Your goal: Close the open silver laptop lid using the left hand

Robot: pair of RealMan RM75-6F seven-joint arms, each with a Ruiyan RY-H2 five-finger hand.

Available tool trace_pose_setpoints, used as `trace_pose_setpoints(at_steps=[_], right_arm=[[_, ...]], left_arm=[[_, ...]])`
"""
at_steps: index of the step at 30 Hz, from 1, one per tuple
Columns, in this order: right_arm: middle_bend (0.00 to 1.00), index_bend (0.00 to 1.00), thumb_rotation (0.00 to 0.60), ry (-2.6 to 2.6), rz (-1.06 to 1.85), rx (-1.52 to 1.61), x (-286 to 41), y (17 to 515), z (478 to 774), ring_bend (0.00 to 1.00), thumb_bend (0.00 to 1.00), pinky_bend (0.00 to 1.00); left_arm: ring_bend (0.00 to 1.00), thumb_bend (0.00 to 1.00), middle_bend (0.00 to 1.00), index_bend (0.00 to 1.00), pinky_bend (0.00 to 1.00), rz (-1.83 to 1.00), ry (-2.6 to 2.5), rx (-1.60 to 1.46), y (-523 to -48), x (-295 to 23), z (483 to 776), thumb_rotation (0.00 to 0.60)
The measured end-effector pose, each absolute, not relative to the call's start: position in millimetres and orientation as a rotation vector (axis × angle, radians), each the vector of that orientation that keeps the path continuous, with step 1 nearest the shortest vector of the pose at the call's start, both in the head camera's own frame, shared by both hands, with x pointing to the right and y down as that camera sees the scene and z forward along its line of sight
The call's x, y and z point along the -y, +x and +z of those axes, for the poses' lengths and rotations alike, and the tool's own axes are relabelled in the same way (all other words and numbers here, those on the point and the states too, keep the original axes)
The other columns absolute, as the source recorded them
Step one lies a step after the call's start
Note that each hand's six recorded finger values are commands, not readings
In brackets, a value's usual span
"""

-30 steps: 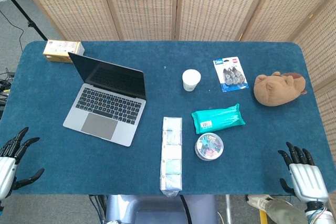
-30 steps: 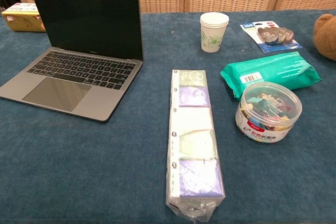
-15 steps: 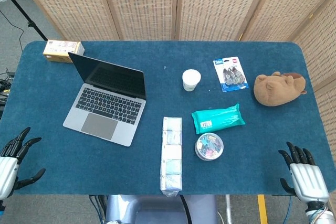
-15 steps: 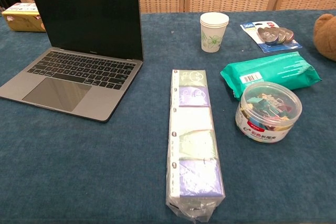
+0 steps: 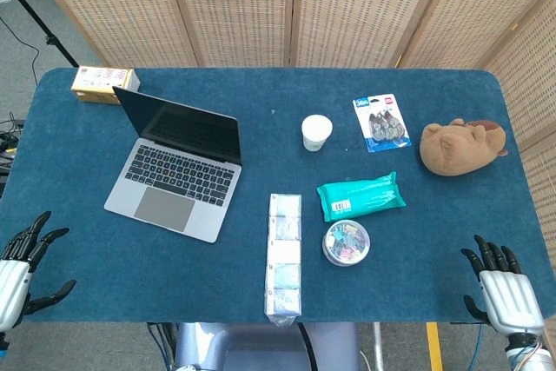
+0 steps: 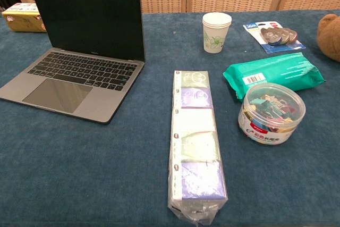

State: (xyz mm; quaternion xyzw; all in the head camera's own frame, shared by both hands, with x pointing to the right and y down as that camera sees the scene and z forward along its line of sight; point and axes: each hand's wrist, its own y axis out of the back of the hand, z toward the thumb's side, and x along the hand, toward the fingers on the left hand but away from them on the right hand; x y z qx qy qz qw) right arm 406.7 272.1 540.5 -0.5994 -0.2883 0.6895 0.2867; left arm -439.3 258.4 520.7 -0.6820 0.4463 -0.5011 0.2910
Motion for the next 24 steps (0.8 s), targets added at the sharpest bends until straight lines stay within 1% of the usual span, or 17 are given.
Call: trace_pose_setpoints(at_steps=[2, 5, 12, 15, 24], right_arm=[[0.00, 0.15, 0.600, -1.602, 1.848, 0.772, -272, 408, 541, 0.00, 0.38, 0.00], [0.00, 0.15, 0.600, -1.604, 1.851, 0.774, -271, 409, 542, 0.00, 0.37, 0.00], [0.00, 0.15, 0.600, -1.601, 1.851, 0.784, -270, 410, 541, 0.00, 0.37, 0.00], [0.00, 0.15, 0.600, -1.605, 1.853, 0.780, -270, 410, 542, 0.00, 0.38, 0.00], [0.00, 0.16, 0.600, -1.606, 1.857, 0.778, -269, 411, 543, 0.00, 0.38, 0.00]], left_arm=[[0.11, 0.19, 0.03, 0.22, 0.14, -1.341, -1.809, -1.189, -441, -254, 521, 0.600], [0.11, 0.19, 0.03, 0.22, 0.14, -1.342, -1.797, -1.180, -445, -239, 523, 0.600], [0.10, 0.19, 0.03, 0.22, 0.14, -1.313, -1.746, -1.116, -449, -181, 523, 0.600], [0.10, 0.19, 0.03, 0.22, 0.14, -1.308, -1.742, -1.091, -448, -161, 524, 0.600], [0.09, 0.19, 0.03, 0.21, 0.14, -1.251, -1.885, -1.007, -442, -112, 536, 0.600]])
